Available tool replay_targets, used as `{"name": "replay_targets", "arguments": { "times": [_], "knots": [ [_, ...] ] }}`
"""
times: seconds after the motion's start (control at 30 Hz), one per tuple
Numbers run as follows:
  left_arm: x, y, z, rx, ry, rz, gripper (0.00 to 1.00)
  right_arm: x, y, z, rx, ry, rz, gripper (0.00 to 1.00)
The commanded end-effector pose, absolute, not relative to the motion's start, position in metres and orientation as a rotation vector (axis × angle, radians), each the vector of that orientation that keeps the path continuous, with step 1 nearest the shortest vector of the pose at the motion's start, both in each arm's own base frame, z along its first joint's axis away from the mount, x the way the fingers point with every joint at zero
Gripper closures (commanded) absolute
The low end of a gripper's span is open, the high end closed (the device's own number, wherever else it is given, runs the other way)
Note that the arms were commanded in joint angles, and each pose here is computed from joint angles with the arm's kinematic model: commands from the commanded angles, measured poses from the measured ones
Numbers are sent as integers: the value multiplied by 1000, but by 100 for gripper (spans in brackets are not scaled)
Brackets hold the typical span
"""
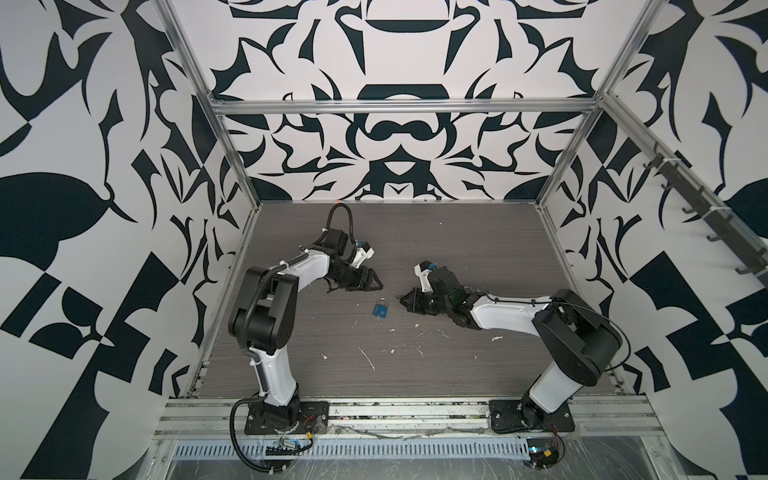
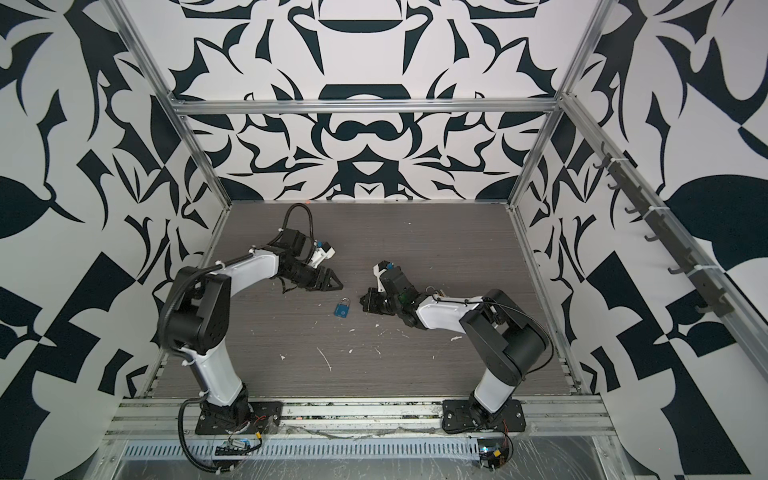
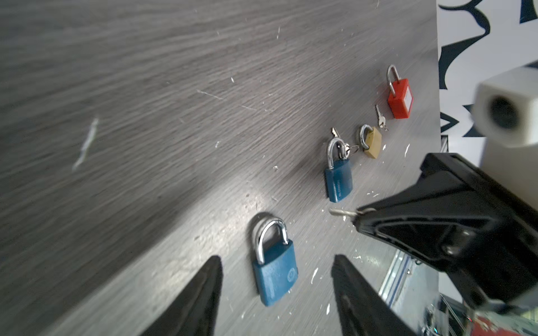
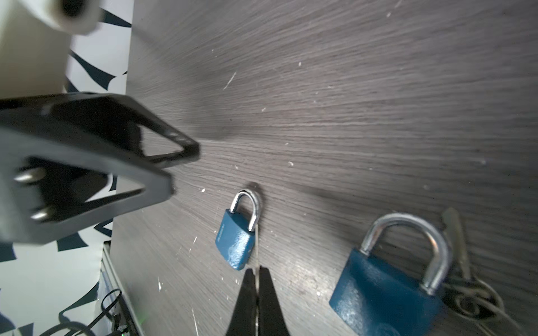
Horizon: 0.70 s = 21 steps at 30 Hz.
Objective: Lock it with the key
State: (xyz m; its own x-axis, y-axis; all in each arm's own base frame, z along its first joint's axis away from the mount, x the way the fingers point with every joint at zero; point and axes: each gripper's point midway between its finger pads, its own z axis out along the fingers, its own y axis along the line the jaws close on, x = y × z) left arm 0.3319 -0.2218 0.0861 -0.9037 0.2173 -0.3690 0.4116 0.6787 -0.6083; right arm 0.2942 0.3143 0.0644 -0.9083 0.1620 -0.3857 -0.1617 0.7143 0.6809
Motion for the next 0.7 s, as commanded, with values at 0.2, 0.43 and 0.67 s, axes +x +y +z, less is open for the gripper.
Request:
{"name": "replay_targets", "arguments": {
  "times": [0.2, 0.43, 0.67],
  "knots": [
    [321, -199, 171, 196, 2217, -786, 0, 314, 324, 57, 114, 2470, 896, 100],
    [296, -184, 175, 152, 2166, -791, 0, 315, 331, 43, 183, 2460, 854, 92],
    [286, -183, 170, 161, 2171, -813, 0, 304, 336, 37, 183, 2449, 824, 86]
  ]
}}
